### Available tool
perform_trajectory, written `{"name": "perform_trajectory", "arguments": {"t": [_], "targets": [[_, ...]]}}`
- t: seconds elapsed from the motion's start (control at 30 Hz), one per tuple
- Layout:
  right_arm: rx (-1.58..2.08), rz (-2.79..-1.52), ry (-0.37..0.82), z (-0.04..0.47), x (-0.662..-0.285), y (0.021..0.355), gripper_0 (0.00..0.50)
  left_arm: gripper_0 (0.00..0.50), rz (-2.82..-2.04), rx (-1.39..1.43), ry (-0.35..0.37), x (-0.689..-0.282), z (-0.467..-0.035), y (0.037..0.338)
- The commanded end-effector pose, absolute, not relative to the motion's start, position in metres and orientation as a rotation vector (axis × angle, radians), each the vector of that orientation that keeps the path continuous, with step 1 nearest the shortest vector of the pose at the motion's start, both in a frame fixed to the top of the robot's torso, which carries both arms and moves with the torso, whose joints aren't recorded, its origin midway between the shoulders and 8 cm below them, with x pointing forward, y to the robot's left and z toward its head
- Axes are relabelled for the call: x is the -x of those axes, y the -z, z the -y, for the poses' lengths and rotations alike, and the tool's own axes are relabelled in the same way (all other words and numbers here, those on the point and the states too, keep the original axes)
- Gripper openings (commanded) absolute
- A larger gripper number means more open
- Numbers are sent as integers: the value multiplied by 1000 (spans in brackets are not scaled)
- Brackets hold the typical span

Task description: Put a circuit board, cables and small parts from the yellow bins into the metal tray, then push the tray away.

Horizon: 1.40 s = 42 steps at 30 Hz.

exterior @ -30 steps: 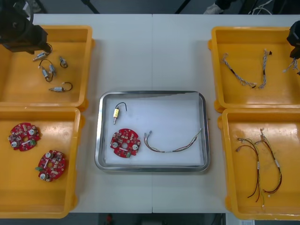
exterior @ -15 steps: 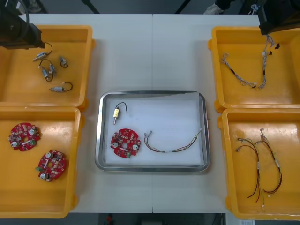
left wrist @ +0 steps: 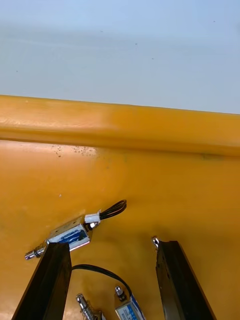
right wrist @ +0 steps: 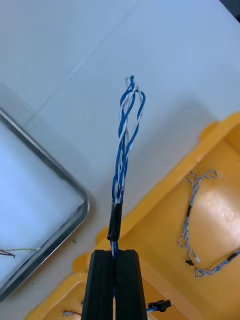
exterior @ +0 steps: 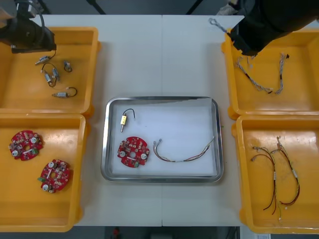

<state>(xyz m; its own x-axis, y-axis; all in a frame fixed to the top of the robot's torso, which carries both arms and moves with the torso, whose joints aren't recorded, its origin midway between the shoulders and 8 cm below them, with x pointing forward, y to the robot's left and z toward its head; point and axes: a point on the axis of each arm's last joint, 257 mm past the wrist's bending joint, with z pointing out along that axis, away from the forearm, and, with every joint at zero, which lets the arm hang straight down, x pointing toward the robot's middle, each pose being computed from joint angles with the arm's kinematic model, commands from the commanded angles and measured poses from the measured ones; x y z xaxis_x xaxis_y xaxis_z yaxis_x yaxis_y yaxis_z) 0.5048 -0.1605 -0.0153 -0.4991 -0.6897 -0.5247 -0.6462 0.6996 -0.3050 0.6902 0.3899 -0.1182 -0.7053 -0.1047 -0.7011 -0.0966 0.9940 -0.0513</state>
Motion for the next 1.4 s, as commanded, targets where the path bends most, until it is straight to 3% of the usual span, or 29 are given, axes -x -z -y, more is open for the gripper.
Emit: {"name": "perform_trajectory", "arguments": {"t": [0.03,0.2,0.37,0.63,0.73,1.03,1.2,1.4], "targets": [[1280,-2192,157,128,-472,47,0,500,-2269,-86,-84,-710,-378,89],[1423,-2129,203,101,-459,66,0,500,-2262,-96,-112,-710,-384,99],[1662,-2021,327,95,-458,92,0,500,-2246,-97,-139,-710,-396,109],[1920,-1784,427,71,-464,123,0,500,-2260,-103,-163,-703,-410,131],[1938,-1750,433,64,-466,138,0,500,-2263,-100,-164,-701,-413,138],[2011,-1718,429,54,-471,190,0,500,-2248,-112,-184,-700,-417,156],[2025,-1769,434,64,-479,216,0,500,-2232,-119,-193,-701,-419,161],[2018,-1823,345,65,-480,235,0,500,-2228,-123,-190,-701,-419,163]]}}
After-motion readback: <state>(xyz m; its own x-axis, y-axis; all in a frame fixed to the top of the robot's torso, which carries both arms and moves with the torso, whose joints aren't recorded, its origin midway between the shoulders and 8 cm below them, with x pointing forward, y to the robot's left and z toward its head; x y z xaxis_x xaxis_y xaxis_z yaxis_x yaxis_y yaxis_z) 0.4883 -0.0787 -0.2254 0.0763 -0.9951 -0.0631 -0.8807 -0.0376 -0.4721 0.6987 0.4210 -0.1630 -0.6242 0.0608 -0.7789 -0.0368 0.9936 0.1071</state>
